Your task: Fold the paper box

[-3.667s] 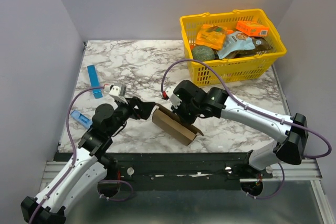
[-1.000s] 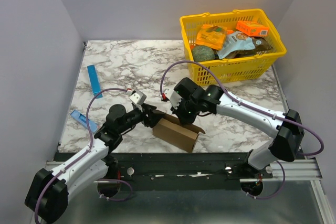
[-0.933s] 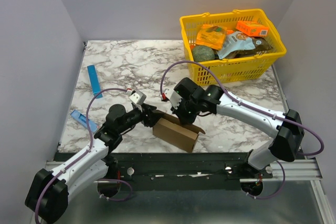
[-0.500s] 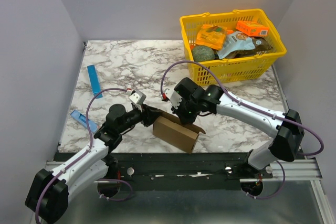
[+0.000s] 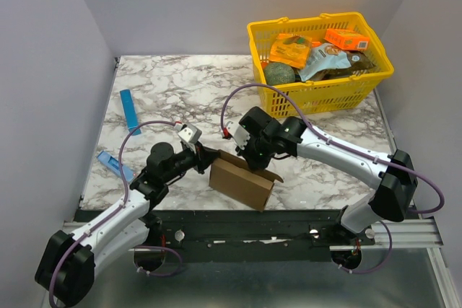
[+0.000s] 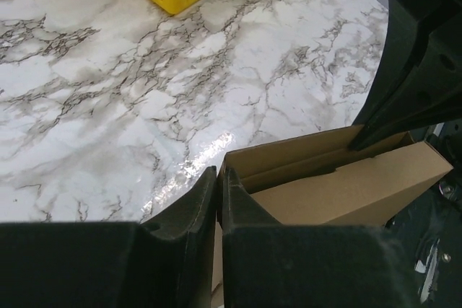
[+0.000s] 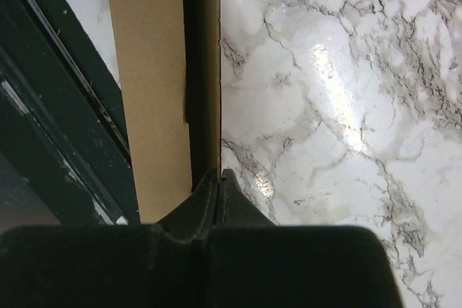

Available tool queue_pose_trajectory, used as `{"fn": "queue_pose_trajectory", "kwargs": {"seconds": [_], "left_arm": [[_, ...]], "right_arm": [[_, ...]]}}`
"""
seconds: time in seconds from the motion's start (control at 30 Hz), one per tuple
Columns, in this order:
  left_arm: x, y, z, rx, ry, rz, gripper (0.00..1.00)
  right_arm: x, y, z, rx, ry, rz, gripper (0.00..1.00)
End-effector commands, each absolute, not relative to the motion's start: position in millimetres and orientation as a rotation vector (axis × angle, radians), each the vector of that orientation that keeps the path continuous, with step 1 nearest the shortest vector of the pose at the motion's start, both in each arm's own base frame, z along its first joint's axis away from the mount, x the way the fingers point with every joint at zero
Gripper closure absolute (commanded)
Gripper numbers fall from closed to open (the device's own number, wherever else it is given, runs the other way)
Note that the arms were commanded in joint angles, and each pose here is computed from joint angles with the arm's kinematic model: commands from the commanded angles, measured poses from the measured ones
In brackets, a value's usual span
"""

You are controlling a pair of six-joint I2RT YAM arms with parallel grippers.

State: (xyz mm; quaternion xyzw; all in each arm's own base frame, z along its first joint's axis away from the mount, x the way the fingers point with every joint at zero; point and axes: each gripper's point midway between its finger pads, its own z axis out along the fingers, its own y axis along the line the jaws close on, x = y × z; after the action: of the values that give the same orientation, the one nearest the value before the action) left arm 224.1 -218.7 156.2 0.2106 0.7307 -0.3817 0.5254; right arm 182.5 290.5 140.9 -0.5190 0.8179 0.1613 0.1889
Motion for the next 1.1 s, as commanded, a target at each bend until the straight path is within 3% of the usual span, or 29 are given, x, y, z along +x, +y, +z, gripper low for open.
{"fn": "queue_pose_trajectory", "kwargs": {"seconds": [0.0,0.1,0.23,0.43,0.8,1.07], "left_arm": [[227,-217,175,0.491,1.679,-0.895,0.90],[226,-215,175,0.490,1.662,-0.873,0.94],[223,-211,182,0.495,1.610,-0.856,0.99],[220,-213,180,0.518,1.601,-0.864,1.00],[218,-218,176,0.552,1.611,-0.874,1.00],[216,-220,174,0.571,1.612,-0.883,1.00]], "right_arm": [[196,286,140,-1.428,2.290,0.362,0.99],[206,286,151,-1.343,2.285,0.318,0.94],[219,281,170,-1.224,2.273,0.257,0.56],[206,280,180,-1.215,2.245,0.352,0.18],[187,294,180,-1.317,2.148,0.542,0.00],[208,284,182,-1.282,2.004,0.412,0.00]]}}
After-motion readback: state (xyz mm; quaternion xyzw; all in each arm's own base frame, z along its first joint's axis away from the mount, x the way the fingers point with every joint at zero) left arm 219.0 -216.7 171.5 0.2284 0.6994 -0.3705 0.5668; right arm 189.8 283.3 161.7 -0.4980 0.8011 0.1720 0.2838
